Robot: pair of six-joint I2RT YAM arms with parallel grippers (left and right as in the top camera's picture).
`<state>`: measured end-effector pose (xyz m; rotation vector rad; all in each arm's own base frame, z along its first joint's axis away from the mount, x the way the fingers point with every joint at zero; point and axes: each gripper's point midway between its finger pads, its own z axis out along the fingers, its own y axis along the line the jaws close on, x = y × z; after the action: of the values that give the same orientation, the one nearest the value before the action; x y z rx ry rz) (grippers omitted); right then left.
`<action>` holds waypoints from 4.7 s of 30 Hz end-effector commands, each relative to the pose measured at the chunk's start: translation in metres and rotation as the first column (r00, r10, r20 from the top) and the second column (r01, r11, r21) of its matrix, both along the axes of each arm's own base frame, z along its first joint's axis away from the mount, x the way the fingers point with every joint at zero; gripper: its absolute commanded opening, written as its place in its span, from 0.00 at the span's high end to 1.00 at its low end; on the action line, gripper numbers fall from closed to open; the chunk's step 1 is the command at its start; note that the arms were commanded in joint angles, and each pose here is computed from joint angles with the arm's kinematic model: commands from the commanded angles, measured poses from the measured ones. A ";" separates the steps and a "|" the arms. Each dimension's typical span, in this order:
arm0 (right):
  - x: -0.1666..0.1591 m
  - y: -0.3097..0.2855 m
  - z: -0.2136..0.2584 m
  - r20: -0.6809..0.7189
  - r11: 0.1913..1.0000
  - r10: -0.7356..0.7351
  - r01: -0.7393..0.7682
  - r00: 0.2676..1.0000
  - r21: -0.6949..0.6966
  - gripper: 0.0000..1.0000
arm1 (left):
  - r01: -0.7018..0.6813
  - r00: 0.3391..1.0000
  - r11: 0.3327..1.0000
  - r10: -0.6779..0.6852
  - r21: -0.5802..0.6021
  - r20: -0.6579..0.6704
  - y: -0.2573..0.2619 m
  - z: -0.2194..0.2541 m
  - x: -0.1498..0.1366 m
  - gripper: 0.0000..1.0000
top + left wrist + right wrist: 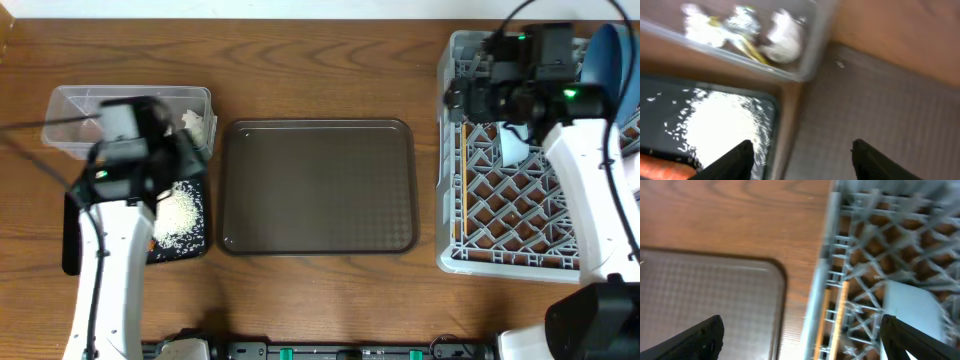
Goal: Sort waste into correct bins and load items into the dishwasher rack
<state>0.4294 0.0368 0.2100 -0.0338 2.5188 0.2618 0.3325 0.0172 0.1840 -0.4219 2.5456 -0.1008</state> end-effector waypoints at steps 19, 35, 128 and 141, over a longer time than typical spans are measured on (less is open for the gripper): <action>-0.114 -0.056 -0.020 -0.362 0.983 -0.185 0.177 0.914 -0.055 0.01 | 0.155 0.963 0.986 -0.135 0.067 -0.234 -0.015 0.033 -0.096 0.05; -0.205 -0.044 0.005 0.132 0.977 -0.197 0.206 0.971 -0.052 0.01 | 0.190 0.924 0.975 -0.218 0.118 0.315 -0.028 0.080 -0.153 0.05; -0.185 -0.008 -0.051 0.786 0.992 0.073 0.038 0.614 -0.122 0.01 | 0.190 0.922 0.975 -0.218 0.118 0.319 -0.028 0.080 -0.154 0.04; -0.185 -0.008 -0.051 0.786 0.992 0.073 0.038 0.614 -0.122 0.01 | 0.158 0.932 0.975 -0.199 0.155 0.302 -0.019 0.075 -0.154 0.04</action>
<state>0.2451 0.0247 0.1587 -0.1697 1.6299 0.0401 0.1782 -0.0086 0.2642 -0.1170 2.2465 -0.1189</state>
